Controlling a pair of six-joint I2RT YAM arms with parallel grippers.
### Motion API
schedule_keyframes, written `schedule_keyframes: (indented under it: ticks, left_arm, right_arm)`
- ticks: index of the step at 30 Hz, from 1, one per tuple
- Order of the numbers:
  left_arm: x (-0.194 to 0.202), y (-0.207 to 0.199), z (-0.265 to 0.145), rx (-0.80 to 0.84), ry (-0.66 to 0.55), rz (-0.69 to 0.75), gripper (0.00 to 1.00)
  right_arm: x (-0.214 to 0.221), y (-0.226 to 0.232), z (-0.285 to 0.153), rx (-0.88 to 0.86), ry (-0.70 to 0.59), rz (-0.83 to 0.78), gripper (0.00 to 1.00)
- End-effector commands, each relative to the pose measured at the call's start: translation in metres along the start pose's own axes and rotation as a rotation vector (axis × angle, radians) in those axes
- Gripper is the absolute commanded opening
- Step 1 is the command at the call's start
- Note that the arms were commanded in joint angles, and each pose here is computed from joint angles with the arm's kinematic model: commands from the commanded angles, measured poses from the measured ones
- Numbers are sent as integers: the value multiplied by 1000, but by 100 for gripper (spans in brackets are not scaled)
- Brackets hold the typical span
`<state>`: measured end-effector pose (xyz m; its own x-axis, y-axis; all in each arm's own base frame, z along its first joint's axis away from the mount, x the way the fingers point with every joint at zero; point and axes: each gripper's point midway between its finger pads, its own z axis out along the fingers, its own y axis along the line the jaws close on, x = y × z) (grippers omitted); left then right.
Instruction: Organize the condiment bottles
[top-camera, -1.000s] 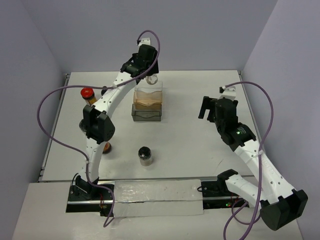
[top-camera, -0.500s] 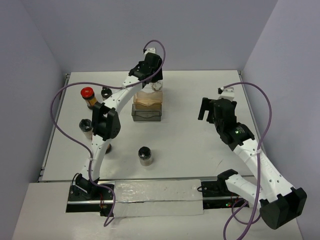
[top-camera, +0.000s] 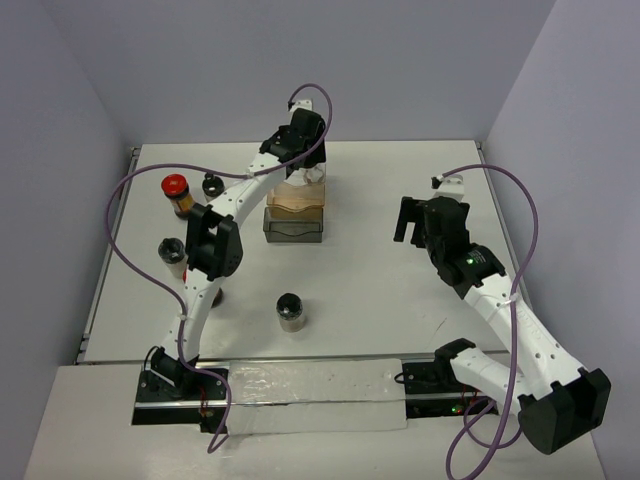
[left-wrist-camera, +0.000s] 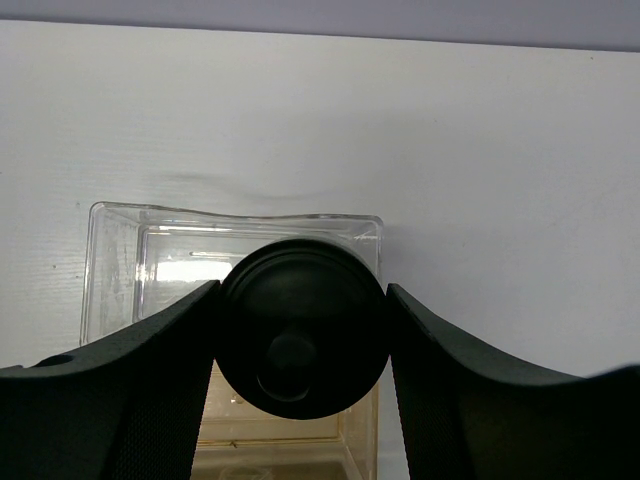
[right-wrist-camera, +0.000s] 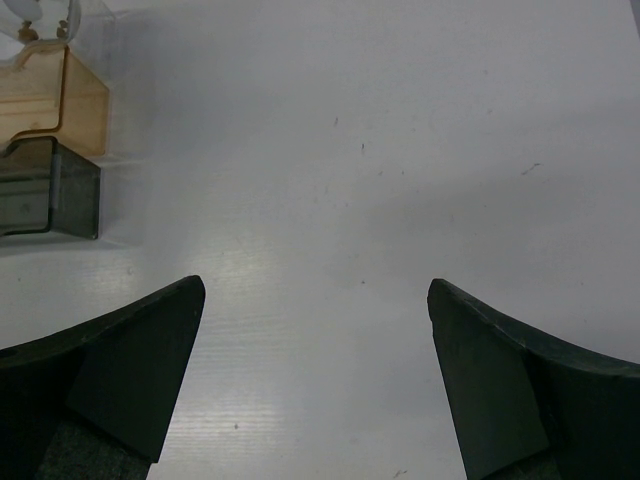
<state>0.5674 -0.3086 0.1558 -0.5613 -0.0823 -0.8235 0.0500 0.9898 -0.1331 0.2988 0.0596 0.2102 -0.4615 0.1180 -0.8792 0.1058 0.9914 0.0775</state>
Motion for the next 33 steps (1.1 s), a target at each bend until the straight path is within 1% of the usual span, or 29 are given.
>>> schedule_keyframes:
  ticks: [1,6,7,10,11,12,13,14,15,16,18,20,24,27,28,30,32,33]
  left_arm:
    - [-15,-13,0,43,-63,-3,10]
    - [-1,-11,6,39,-32,21,11]
    - [1,-11,7,40,-27,24,13]
    - [6,-11,8,45,-12,35,28]
    - [8,-11,9,47,-7,39,41]
    - [10,-11,9,50,-2,43,52]
    - [12,-12,9,57,4,46,67]
    - [12,-13,9,62,6,47,75]
    - [11,-14,8,67,7,48,81]
    - [10,-15,7,73,7,47,90]
    - [10,-15,5,75,7,49,96]
    - [3,-16,0,81,-3,46,99]
    - [-24,-19,-22,90,-56,13,100]
    - [-53,-19,-49,99,-107,-11,100]
    - [-69,-18,-65,103,-138,-22,100]
    - [-81,-4,-83,58,-169,-21,99]
    - [-100,18,-110,-12,-222,-29,99]
    - [-97,31,-117,-50,-218,-25,99]
  right_arm:
    - [-2,4,1,-14,-15,3,100]
    - [-2,5,1,-17,-16,3,100]
    - [-3,5,1,-17,-17,4,100]
    - [-3,5,0,-19,-18,4,100]
    - [-4,5,0,-19,-21,5,100]
    - [-4,4,-1,-19,-21,5,100]
    - [-3,5,-1,-22,-21,5,100]
    - [-3,4,-2,-21,-21,5,100]
    - [-3,4,-2,-19,-21,5,100]
    - [-3,4,-2,-20,-22,6,100]
    - [-4,4,-3,-20,-22,6,100]
    - [-5,3,-4,-21,-26,7,100]
    - [-5,4,-6,-28,-28,9,100]
    - [-6,4,-7,-33,-34,12,100]
    - [-7,5,-7,-35,-37,13,100]
    - [-9,5,-8,-39,-41,15,100]
    - [-9,5,-9,-41,-42,16,100]
    - [-9,6,-9,-44,-48,18,100]
